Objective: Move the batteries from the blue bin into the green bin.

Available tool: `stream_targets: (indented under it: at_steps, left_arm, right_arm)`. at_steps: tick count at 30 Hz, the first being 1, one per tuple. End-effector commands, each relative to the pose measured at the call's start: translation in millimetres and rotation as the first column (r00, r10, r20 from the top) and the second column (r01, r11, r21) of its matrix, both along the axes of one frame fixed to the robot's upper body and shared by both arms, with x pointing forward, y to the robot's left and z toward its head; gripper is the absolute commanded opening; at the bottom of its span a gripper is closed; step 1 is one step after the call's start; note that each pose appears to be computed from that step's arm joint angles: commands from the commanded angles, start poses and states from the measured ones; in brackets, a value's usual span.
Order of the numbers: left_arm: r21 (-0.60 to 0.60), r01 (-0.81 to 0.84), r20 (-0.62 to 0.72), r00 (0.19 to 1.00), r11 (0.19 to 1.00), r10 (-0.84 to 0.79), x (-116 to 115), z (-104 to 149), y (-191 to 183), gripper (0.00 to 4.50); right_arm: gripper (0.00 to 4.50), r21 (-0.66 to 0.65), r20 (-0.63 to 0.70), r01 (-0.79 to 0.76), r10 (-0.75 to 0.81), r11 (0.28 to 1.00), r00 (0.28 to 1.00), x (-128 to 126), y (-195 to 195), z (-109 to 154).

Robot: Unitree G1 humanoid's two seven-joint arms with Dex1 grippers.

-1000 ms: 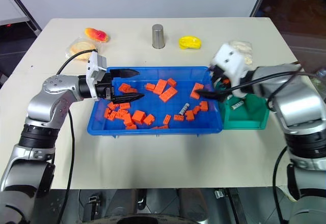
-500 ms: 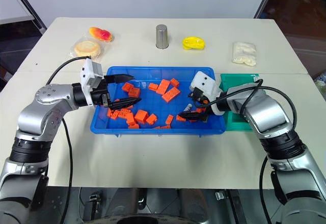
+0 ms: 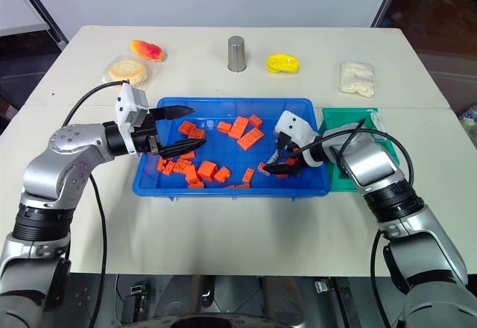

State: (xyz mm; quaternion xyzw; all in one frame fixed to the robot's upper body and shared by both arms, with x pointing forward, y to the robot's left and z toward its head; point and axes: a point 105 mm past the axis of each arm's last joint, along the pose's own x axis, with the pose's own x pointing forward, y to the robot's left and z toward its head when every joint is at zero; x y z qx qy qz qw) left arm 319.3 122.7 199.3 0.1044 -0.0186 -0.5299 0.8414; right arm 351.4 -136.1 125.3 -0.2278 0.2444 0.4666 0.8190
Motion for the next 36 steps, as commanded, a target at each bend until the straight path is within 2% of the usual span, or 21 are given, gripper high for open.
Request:
stream_targets:
  at_steps: [1, 6, 15, 19, 27, 33, 36]
  left_arm:
    - [-0.009, 0.011, 0.057, 0.998, 1.000, -0.010, -3.7, 11.2, -2.3, 4.50]
    - [-0.010, 0.011, 0.061, 0.998, 1.000, -0.010, -2.7, 10.9, -3.7, 4.50]
    - [-0.010, 0.009, 0.065, 0.998, 1.000, -0.009, -3.1, 10.9, -3.1, 4.50]
    - [-0.012, 0.013, 0.063, 0.998, 1.000, -0.013, -2.6, 9.4, -4.6, 4.50]
    - [-0.018, 0.018, 0.072, 0.997, 1.000, -0.017, -0.4, 11.1, -7.8, 4.50]
    - [-0.032, 0.002, 0.085, 0.996, 0.999, 0.001, 1.2, 14.2, -8.0, 4.50]
    - [-0.035, -0.006, 0.087, 0.996, 0.999, 0.009, 1.3, 14.2, -8.2, 4.50]
  right_arm:
    - [4.48, 0.012, -0.006, 0.031, -0.031, 0.999, 0.999, 2.5, -4.1, 5.2]
    - [4.48, 0.016, -0.013, 0.044, -0.043, 0.999, 0.999, 2.6, -6.3, 5.0]
    - [4.48, 0.025, 0.022, 0.036, -0.037, 0.999, 0.999, -4.8, -19.4, 30.7]
    - [4.48, -0.031, 0.017, -0.002, 0.003, 1.000, 1.000, -12.2, -21.7, 20.6]
    - [4.48, -0.122, 0.057, -0.048, 0.055, 0.991, 0.997, -7.5, -13.1, 11.0]
    - [4.48, -0.241, 0.087, -0.102, 0.126, 0.965, 0.988, -0.7, -9.7, 0.4]
    - [4.48, -0.245, 0.095, -0.107, 0.134, 0.964, 0.986, 4.2, -5.4, -0.1]
